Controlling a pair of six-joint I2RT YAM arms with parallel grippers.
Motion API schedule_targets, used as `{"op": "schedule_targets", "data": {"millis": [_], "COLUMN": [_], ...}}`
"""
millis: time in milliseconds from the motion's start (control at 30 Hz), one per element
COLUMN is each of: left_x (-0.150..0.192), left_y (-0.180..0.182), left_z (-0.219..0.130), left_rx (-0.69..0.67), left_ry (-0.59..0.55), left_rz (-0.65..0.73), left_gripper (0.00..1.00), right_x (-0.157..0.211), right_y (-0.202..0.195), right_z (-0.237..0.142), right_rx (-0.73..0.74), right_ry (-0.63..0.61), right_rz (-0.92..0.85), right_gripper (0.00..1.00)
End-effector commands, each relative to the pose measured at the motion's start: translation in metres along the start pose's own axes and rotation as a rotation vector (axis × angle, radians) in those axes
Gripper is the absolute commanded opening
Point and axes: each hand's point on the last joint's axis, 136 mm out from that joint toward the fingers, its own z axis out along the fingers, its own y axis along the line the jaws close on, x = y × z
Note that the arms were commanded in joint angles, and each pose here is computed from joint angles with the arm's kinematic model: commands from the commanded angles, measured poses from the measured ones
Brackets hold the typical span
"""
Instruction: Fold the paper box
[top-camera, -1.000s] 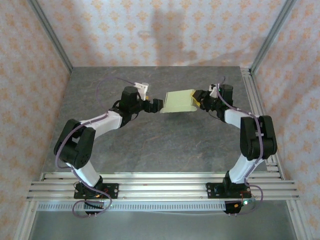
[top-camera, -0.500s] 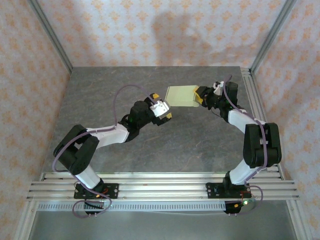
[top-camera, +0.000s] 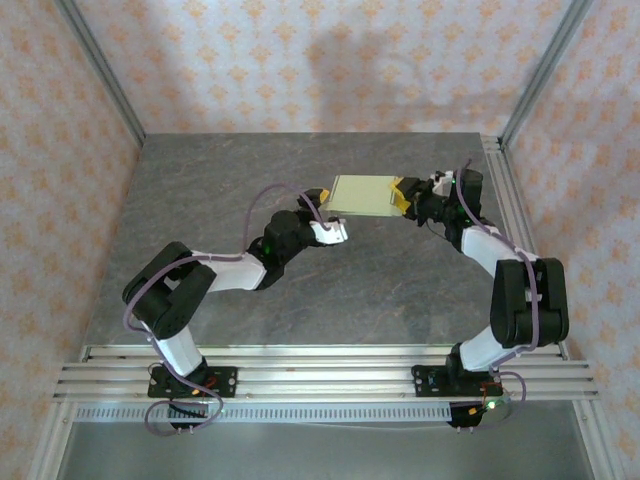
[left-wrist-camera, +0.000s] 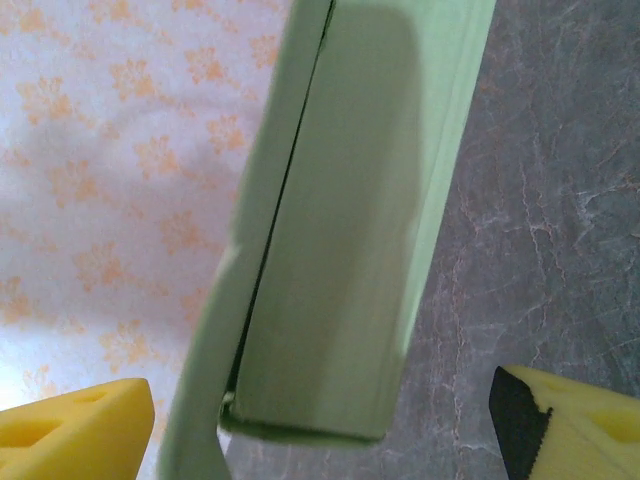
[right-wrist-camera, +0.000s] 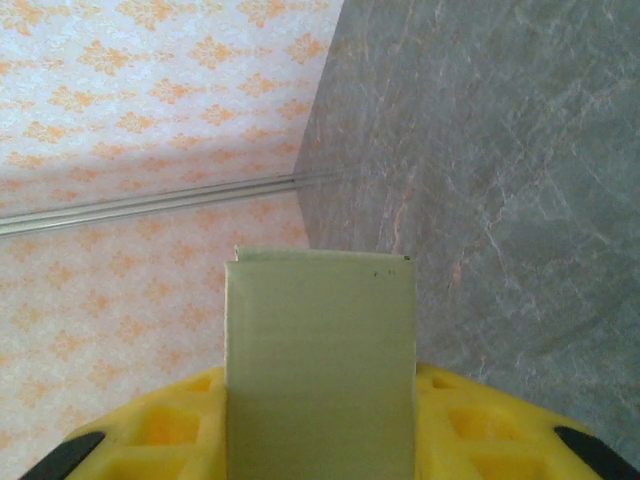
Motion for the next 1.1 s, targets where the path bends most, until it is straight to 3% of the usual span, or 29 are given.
{"op": "schedule_targets", "data": {"millis": [0, 333, 833, 1067], "left_x": [-0.014, -0.009, -0.015, -0.010], "left_y": [0.018, 0.003, -0.002, -0.014], "left_z": [-0.001, -0.001, -0.004, -0.006], "left_rx": [-0.078, 0.012, 0.068, 0.136], "left_ry": [-0.053, -0.028, -0.045, -0.026], "left_rz": [0.070, 0.095, 0.104, 0.092], "left_gripper": [0.88, 0.75, 0.44, 0.41], "right_x": [0.013, 0.028, 0.031, 0.028], "right_y": [0.012, 0.009, 0.007, 0.010], "right_z": [-0.009, -0.019, -0.021, -0.021], "right_rx": [-0.030, 0.026, 0.048, 0.046], "right_ry": [0.041, 0.077, 0.084, 0.071], "right_rz": [0.010, 0.008, 0.006, 0.004], "right_gripper": [0.35, 0.36, 0.36, 0.45]}}
